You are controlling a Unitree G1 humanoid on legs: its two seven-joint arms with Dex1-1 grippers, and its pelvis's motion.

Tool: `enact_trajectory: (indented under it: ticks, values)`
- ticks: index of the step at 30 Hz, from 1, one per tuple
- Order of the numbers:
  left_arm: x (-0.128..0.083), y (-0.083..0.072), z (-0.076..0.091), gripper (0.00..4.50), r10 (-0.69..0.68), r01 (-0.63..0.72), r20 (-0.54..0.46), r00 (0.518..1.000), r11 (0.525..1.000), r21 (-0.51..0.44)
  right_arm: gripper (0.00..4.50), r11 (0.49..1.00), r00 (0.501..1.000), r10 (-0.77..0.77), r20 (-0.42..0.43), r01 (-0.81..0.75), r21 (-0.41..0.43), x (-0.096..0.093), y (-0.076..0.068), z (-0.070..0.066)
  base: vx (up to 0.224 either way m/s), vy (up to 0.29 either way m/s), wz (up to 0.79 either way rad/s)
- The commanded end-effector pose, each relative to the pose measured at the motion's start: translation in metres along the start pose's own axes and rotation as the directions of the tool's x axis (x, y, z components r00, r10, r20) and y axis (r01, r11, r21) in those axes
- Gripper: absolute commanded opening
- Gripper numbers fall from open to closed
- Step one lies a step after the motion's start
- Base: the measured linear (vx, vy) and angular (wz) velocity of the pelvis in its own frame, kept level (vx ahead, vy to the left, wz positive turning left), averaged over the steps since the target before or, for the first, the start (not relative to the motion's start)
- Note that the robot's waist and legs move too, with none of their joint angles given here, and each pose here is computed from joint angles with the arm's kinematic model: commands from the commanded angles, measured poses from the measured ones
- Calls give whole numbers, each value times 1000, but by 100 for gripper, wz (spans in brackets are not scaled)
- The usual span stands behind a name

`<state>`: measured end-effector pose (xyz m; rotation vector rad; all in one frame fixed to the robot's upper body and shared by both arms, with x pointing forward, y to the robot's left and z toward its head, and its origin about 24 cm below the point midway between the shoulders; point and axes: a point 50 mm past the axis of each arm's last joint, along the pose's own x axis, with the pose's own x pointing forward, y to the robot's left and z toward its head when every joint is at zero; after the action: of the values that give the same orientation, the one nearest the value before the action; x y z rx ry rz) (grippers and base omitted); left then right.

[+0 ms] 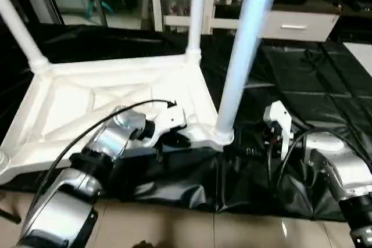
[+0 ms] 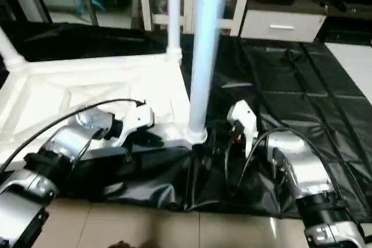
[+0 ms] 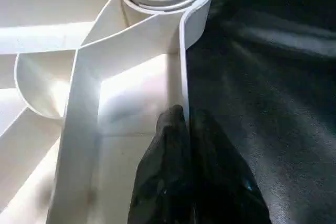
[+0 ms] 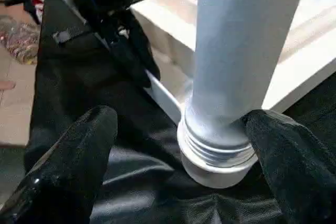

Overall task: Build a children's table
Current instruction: Rotate leg to tighten

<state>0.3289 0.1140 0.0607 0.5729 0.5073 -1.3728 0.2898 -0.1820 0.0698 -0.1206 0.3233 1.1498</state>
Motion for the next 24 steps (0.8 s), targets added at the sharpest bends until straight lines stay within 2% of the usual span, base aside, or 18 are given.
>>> enact_trajectory:
  ticks: [1,5,8,13,15,19,23,24]
  values:
    - [20,-23,-16,0,-144,141,-89,986,989,-33,420,999,999,34,-26,-35,-30,2,2,3,0,0,0]
    - [18,-25,-13,0,-160,160,-104,982,987,-2,420,996,994,59,-88,-65,-66,0,0,1,0,0,0]
    - [21,-29,-13,0,-174,175,-110,979,984,5,420,995,993,-46,-106,36,-95,6,-11,-2,0,0,0]
    - [21,-29,-11,0,-187,190,-119,975,982,7,420,991,988,-99,-121,86,-104,7,-15,-4,0,0,0]
    - [20,-28,-10,0,-179,181,-121,976,983,9,420,992,988,-92,-121,80,-102,4,-13,-4,0,0,0]
    - [20,-27,-9,0,-172,174,-120,978,985,9,420,999,999,-21,-31,20,-40,4,-8,-1,0,0,0]
    - [20,-27,-9,0,-168,171,-138,976,985,11,420,1000,999,4,-40,-5,-28,9,-12,-6,0,0,0]
    - [20,-27,-9,0,-168,171,-138,976,985,11,403,1000,999,1,-41,-2,-26,11,-14,-6,0,0,0]
